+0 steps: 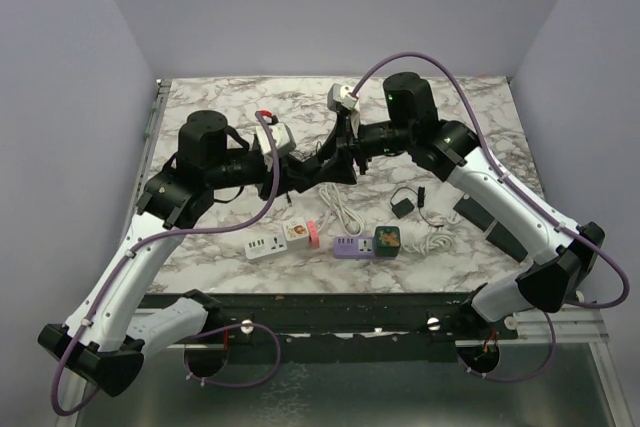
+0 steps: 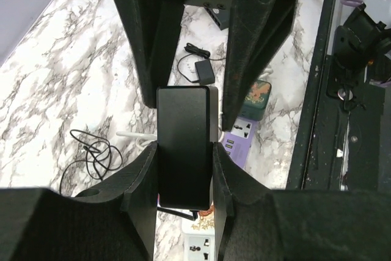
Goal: Insert the plug
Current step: Pick up the plug from the center of the board, then move the socket to the center of the board.
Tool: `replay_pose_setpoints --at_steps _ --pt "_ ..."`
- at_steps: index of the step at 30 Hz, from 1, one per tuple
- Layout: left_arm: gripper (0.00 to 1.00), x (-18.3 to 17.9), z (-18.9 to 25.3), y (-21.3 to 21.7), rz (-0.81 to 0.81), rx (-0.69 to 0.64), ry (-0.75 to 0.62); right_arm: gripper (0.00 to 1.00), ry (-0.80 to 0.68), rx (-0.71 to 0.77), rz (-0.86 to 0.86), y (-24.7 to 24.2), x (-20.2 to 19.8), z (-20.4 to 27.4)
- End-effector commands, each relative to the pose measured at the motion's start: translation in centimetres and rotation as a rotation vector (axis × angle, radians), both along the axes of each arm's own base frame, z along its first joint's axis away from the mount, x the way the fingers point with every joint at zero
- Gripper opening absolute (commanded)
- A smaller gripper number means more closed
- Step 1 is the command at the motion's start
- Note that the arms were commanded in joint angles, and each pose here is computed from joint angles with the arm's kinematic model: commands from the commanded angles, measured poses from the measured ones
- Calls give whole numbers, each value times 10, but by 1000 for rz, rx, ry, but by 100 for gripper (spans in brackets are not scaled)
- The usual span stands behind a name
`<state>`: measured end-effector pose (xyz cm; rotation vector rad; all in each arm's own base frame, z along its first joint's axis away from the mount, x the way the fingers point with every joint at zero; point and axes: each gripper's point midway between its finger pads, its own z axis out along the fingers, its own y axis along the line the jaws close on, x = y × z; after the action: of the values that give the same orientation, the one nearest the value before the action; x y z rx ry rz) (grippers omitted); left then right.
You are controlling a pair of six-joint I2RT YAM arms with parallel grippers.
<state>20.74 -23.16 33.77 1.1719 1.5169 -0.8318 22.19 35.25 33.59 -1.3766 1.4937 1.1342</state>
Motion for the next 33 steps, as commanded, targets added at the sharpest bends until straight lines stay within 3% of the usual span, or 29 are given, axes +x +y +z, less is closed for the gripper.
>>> replay_pose_setpoints --at_steps 1,6,10,16,21,24,33 --pt "0 16 -3 4 108 -10 6 64 -66 85 -70 2 8 32" --pt "0 35 12 23 272 -14 -65 86 -107 62 -162 -8 19 33" --pt "0 66 27 58 522 16 -167 99 -153 47 -235 -21 25 35" --pt "0 104 73 135 960 77 -405 100 -167 -55 -299 -33 35 11" --pt "0 99 146 206 1306 157 -666 100 -87 -146 -264 -21 41 -29" --pt "0 77 175 234 1407 204 -805 100 -80 -221 -228 1 38 -58" --pt "0 47 179 270 1509 290 -838 100 -156 -483 -108 47 14 -157"
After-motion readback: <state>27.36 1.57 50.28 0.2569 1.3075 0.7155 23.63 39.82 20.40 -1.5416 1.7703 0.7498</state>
